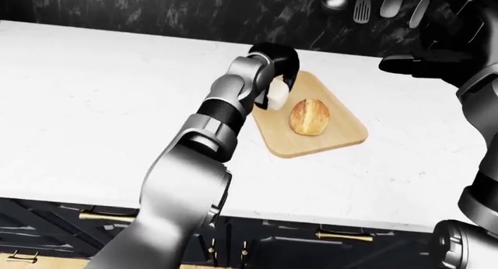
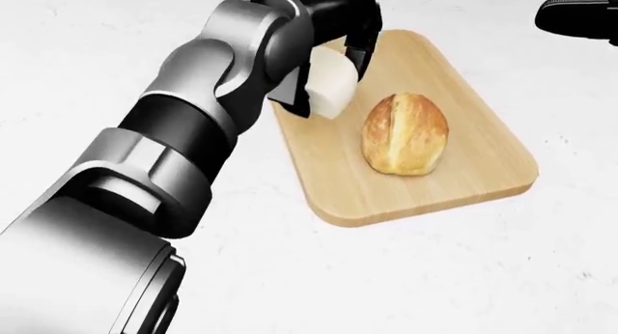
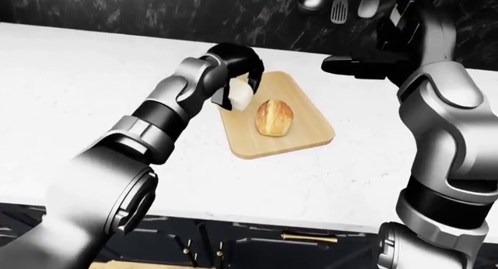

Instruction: Place the bread and cheese on the cutting board.

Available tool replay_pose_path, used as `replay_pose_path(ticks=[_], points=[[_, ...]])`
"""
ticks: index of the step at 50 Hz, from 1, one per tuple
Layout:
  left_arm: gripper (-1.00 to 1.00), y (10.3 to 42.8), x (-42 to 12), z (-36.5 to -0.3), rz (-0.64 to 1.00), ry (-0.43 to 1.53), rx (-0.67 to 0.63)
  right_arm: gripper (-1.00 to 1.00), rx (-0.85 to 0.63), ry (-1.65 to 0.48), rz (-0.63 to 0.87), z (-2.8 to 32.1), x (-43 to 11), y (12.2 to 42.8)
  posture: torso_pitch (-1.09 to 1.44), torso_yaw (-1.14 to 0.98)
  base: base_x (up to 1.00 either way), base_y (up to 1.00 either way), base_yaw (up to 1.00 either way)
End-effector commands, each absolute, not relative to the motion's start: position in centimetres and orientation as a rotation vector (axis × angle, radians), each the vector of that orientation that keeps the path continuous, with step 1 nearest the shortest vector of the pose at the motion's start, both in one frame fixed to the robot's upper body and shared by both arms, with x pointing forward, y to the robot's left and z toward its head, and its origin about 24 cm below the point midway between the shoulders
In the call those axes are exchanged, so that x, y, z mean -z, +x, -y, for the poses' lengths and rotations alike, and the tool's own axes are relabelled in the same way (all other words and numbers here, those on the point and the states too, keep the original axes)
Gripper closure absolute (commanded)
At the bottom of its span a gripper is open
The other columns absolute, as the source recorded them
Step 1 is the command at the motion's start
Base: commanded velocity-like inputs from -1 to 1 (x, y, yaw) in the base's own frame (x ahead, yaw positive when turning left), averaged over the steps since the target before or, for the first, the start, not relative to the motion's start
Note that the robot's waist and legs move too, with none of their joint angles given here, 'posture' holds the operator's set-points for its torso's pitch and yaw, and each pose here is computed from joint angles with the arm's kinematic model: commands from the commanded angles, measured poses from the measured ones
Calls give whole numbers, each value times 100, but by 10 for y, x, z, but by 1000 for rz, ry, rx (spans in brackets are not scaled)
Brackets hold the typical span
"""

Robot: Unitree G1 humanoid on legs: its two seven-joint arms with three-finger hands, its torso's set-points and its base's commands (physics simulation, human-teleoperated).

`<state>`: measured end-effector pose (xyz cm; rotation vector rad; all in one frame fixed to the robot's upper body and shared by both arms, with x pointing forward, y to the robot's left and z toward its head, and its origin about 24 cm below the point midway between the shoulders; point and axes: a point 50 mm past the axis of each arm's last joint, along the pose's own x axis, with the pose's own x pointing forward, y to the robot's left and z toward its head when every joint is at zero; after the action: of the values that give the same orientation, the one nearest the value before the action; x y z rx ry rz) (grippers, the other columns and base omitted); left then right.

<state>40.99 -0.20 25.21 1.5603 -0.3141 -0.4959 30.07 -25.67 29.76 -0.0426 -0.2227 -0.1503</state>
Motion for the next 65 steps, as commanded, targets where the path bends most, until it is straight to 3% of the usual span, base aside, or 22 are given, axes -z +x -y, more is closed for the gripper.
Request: replay_pose_path(ticks=[1,29,30,31,32,49,51,52,56,62,65], points=[[96,406,-286,8,437,1548,404,-100,159,-50,314,258,-316,293,0,0,0,0,0],[96,404,-278,13,474,1513,416,-100,161,-45,310,259,-314,294,0,0,0,0,0],[76,404,-280,12,481,1518,406,-100,163,-46,308,259,-313,294,0,0,0,0,0],[-79,404,-283,12,490,1516,396,-100,163,-43,308,259,-313,294,0,0,0,0,0],[-100,403,-289,12,503,1510,383,-100,162,-44,308,259,-314,294,0,0,0,0,0],[-100,405,-307,1,515,1424,337,-100,169,-42,310,261,-314,293,0,0,0,0,0],[-100,409,-309,-9,455,1320,307,-100,194,-72,308,263,-314,292,0,0,0,0,0],[-100,413,-307,-17,398,1155,302,-100,191,-72,300,263,-311,295,0,0,0,0,0],[-100,417,-314,-42,390,813,231,-100,184,-73,296,258,-310,296,0,0,0,0,0],[-100,405,-345,-68,540,522,168,-100,180,-108,296,256,-311,298,0,0,0,0,0],[-100,393,-355,-73,590,503,166,-100,182,-113,299,257,-312,297,0,0,0,0,0]])
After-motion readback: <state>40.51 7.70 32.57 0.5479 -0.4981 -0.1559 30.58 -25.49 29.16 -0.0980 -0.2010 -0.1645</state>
